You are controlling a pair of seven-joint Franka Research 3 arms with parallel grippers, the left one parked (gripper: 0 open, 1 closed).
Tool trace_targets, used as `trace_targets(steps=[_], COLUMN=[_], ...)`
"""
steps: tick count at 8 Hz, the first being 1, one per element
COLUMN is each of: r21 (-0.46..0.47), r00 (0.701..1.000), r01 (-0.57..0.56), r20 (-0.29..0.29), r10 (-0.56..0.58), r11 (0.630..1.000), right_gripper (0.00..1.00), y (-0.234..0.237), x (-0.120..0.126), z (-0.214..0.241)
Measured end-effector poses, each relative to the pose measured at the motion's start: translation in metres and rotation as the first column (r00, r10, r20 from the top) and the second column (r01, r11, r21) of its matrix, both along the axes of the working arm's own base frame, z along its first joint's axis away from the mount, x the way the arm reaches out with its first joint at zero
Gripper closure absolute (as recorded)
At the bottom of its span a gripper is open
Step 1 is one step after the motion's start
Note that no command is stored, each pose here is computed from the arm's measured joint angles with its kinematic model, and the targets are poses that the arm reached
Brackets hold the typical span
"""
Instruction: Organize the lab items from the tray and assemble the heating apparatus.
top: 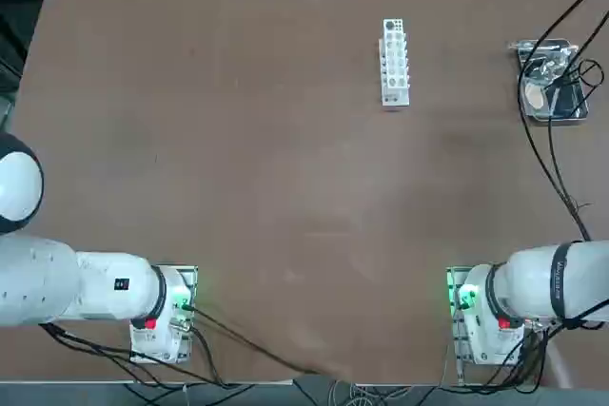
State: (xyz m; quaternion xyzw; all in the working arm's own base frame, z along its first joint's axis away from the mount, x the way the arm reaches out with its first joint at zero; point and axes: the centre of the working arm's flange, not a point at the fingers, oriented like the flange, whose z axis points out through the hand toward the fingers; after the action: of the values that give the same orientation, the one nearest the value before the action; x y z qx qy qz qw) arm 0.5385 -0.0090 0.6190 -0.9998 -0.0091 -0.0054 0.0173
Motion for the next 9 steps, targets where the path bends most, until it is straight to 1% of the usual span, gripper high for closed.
trace_targets(steps=[7,9], r21=[-0.001,-0.007], r00=[1.0,0.999], r01=[-0.002,-0.044], r20=[0.001,0.0], r10=[0.002,0.044], r11=[1.0,0.999], right_gripper=[0.0,0.0], y=[-0.0001,-0.0009], x=[0.0006,0.0021], z=[-0.0005,-0.0027])
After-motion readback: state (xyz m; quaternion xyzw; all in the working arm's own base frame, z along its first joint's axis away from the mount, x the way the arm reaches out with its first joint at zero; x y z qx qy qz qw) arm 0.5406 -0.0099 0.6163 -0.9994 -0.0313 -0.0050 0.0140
